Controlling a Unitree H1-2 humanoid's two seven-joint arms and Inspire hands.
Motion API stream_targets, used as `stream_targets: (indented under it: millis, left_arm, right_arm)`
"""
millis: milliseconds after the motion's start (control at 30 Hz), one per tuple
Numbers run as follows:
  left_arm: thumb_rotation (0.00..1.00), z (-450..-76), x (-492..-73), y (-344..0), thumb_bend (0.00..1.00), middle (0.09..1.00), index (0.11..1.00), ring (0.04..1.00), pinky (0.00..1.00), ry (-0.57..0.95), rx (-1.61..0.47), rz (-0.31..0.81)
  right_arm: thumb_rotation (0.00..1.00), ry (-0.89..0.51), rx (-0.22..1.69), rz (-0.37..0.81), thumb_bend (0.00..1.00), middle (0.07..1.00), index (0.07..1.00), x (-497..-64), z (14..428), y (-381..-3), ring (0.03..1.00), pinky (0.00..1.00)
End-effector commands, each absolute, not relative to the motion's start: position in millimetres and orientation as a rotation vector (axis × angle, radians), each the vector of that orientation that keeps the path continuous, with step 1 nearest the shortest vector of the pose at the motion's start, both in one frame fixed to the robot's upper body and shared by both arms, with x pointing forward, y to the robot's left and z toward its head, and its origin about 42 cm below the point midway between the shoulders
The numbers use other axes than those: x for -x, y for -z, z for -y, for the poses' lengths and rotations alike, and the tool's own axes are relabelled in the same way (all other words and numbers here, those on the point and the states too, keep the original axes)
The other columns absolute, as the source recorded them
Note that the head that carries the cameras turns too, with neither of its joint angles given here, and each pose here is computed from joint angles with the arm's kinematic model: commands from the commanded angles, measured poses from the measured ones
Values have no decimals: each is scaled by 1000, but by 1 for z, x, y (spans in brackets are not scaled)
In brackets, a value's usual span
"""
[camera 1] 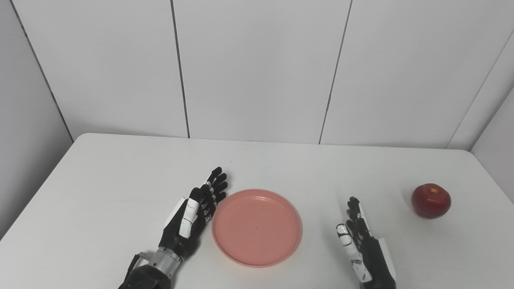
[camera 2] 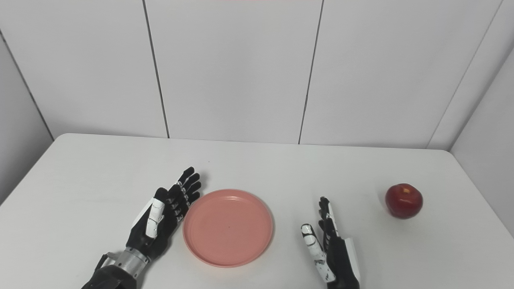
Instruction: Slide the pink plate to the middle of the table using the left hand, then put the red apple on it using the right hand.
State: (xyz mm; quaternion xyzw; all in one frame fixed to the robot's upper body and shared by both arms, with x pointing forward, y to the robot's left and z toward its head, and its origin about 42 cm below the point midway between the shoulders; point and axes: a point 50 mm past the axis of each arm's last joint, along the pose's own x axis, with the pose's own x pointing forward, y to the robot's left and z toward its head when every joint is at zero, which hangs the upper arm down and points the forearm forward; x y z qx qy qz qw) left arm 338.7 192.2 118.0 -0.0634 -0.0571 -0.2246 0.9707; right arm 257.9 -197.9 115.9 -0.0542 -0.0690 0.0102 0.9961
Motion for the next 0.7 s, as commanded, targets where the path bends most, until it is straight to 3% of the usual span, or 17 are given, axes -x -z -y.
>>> stream_targets:
  millis: [0,667]
  left_arm:
    - [1000,-186,-322,-98,873,1000,1000,1000,1000,452,157,66]
    - [1000,-184,-320,-100,880,1000,1000,1000,1000,465,150,74]
  right_arm:
    - [837,-13,94,137,707,998,995,-258,197,-114,1000,1000]
    - [843,-16,91,139,701,998,995,-258,197,-114,999,1000]
